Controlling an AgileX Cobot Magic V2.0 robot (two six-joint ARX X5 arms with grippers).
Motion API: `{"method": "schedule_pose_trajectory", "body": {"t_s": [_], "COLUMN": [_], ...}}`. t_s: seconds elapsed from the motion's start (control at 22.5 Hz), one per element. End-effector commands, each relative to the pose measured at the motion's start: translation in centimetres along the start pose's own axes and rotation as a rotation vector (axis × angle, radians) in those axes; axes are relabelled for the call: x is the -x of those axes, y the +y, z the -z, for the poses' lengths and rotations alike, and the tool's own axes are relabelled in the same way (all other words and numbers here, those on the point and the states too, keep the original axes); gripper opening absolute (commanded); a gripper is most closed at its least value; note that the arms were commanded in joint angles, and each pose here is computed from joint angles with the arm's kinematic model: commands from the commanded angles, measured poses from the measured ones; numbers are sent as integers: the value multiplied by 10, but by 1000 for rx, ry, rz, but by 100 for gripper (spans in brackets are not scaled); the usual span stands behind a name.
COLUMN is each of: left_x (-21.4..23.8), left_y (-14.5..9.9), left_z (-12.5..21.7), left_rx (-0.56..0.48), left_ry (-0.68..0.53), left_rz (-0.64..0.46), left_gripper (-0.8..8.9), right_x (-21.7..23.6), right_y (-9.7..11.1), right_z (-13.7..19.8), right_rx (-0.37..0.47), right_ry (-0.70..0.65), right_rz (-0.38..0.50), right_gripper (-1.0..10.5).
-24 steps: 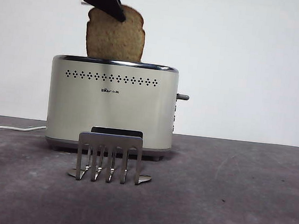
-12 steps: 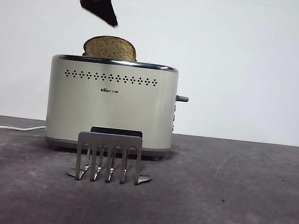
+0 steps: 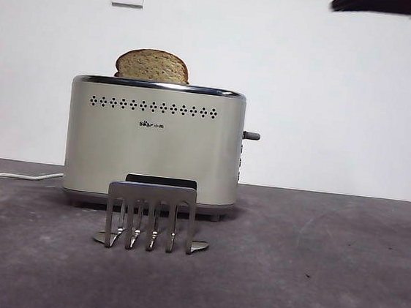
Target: Pick up a slice of bread from the rack,put the bread on the toaster,press the button
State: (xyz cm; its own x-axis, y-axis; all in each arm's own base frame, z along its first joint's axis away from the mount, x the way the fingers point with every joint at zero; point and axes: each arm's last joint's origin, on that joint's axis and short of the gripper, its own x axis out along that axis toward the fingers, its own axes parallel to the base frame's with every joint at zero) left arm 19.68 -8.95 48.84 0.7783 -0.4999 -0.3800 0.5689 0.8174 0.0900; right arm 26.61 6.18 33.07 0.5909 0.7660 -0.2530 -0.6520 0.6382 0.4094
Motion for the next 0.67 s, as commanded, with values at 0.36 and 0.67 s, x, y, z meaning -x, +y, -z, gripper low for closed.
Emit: {"method": "schedule_pose_trajectory", "body": {"t_s": [0.36,0.67], "left_x": [40,45], "left_y": [-9,-11], "left_z": [3,6], "left_rx": [103,107], "left_ry": [-39,-22], "left_rz": [83,91], "left_gripper": [346,346], "right_x": [-83,-124], "right_y": [-45,-82], "right_z": [-27,-18], "right_rx": [-77,-118], "right_ry": [77,122], "right_rz": [-28,4], "right_gripper": [-13,-13]}}
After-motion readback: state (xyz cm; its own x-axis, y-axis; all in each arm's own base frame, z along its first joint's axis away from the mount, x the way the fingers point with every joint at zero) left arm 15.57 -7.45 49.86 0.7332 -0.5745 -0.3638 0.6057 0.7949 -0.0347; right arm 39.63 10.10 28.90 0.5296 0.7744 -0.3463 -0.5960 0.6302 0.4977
